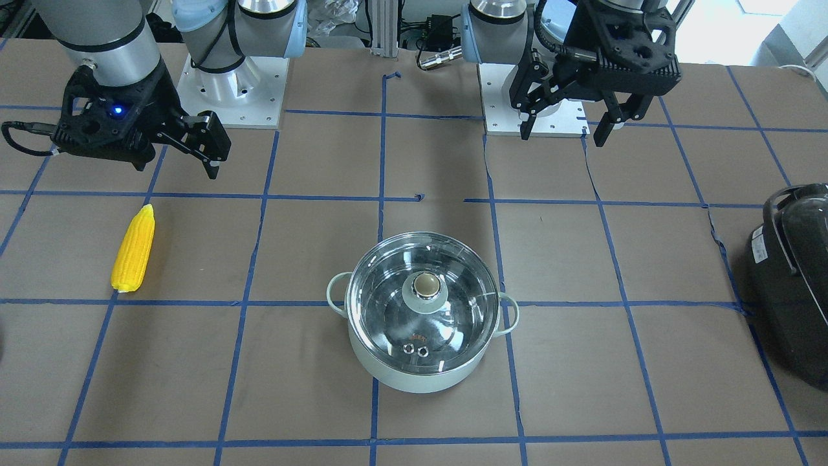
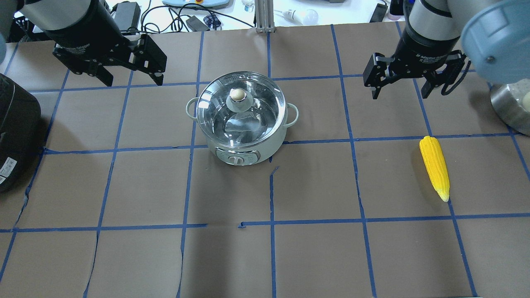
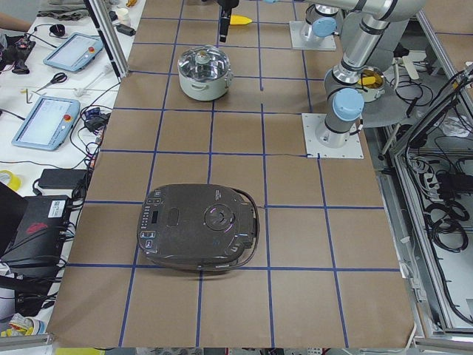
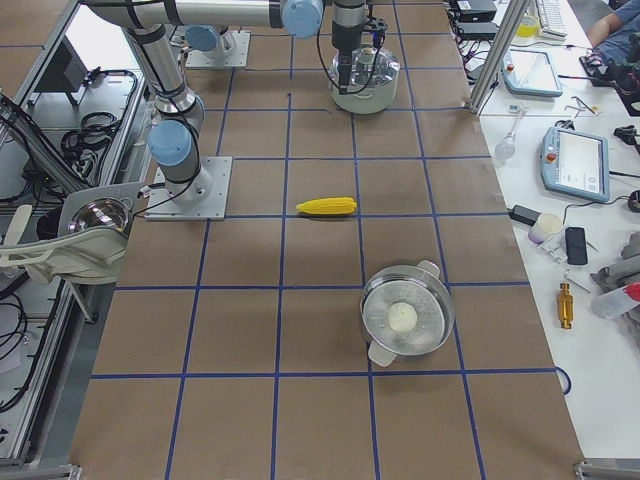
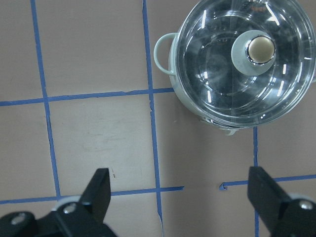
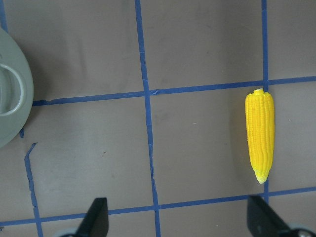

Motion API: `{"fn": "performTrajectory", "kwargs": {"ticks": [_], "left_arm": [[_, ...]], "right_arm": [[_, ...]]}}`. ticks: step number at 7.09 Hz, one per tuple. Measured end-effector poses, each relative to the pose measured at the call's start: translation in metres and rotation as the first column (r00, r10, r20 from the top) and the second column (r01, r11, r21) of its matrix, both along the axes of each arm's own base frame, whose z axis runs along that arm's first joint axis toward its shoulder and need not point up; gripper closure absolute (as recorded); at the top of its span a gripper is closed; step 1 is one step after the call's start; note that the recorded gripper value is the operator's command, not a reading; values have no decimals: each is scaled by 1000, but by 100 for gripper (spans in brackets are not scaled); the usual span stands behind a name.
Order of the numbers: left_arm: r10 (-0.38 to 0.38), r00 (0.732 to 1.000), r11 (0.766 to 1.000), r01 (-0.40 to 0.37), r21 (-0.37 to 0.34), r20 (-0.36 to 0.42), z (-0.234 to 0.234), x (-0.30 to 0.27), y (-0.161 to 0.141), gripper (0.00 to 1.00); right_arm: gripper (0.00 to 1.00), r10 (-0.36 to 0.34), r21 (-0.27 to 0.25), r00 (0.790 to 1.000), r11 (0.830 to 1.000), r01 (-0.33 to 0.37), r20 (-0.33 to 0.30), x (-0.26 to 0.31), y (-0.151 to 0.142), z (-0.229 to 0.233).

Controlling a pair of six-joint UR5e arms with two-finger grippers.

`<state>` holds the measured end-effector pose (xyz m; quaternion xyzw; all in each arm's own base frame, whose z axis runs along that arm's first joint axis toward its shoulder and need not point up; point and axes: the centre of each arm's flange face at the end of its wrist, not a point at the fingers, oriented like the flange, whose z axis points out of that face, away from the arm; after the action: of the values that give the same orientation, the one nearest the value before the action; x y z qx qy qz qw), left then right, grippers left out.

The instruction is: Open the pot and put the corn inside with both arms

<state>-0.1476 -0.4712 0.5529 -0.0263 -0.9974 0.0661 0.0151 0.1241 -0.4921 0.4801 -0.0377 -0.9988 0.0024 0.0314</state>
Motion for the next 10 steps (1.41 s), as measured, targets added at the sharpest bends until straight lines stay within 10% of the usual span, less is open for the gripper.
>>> {"fn": "performTrajectory", "kwargs": {"ticks": [10], "left_arm": [[34,997,999,-35,10,65,1,18,0,0]], "right_arm": [[0,2,2,1000,1000,-2,1,1,0,-2]]}}
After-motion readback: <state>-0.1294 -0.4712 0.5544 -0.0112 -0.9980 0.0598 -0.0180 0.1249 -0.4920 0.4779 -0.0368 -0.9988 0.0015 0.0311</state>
